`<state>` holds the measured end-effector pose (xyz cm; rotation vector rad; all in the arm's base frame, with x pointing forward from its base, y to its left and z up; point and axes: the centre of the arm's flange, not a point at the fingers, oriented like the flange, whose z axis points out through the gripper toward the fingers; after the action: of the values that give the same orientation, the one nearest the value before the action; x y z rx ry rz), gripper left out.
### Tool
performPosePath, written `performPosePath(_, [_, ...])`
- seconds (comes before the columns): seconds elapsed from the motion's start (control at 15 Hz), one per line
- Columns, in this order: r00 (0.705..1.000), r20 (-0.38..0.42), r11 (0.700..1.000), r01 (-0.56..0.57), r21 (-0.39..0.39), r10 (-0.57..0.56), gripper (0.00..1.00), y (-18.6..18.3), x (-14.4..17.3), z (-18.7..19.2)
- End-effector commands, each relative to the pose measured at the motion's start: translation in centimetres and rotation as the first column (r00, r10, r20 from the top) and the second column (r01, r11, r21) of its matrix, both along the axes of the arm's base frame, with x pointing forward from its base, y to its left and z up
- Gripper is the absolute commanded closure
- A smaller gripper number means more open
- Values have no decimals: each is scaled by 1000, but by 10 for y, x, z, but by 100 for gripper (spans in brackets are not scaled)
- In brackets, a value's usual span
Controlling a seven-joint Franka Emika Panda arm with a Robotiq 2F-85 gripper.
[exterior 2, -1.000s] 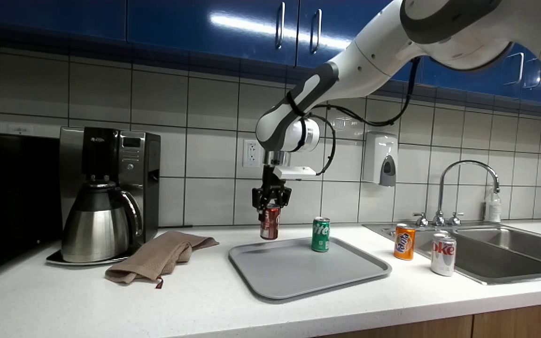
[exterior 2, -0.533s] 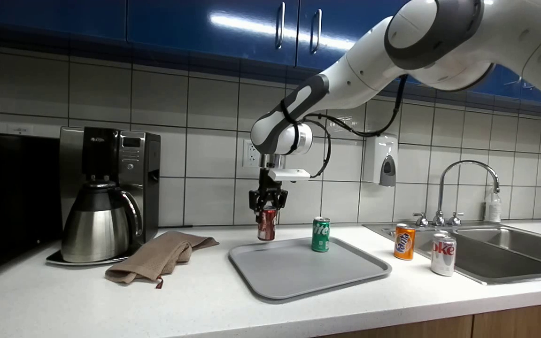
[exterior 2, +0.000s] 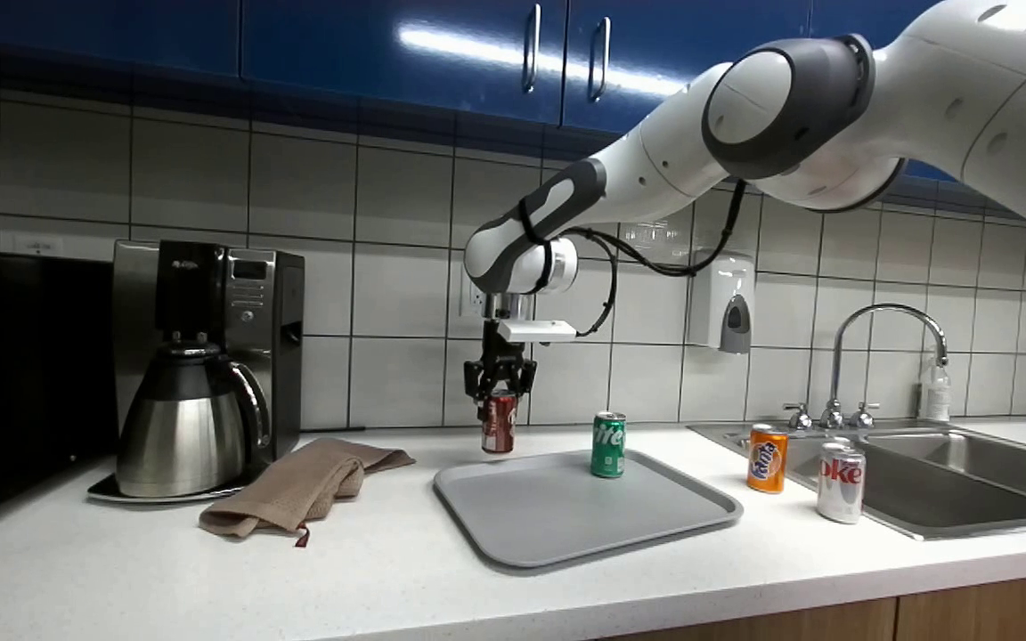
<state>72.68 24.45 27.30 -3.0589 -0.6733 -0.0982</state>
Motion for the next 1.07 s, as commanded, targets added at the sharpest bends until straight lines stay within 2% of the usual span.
performPosePath(0.0, [999, -6, 999, 32, -25, -32, 62, 15, 34, -1])
performPosePath(1.0, [999, -13, 999, 45, -31, -45, 62, 22, 56, -17])
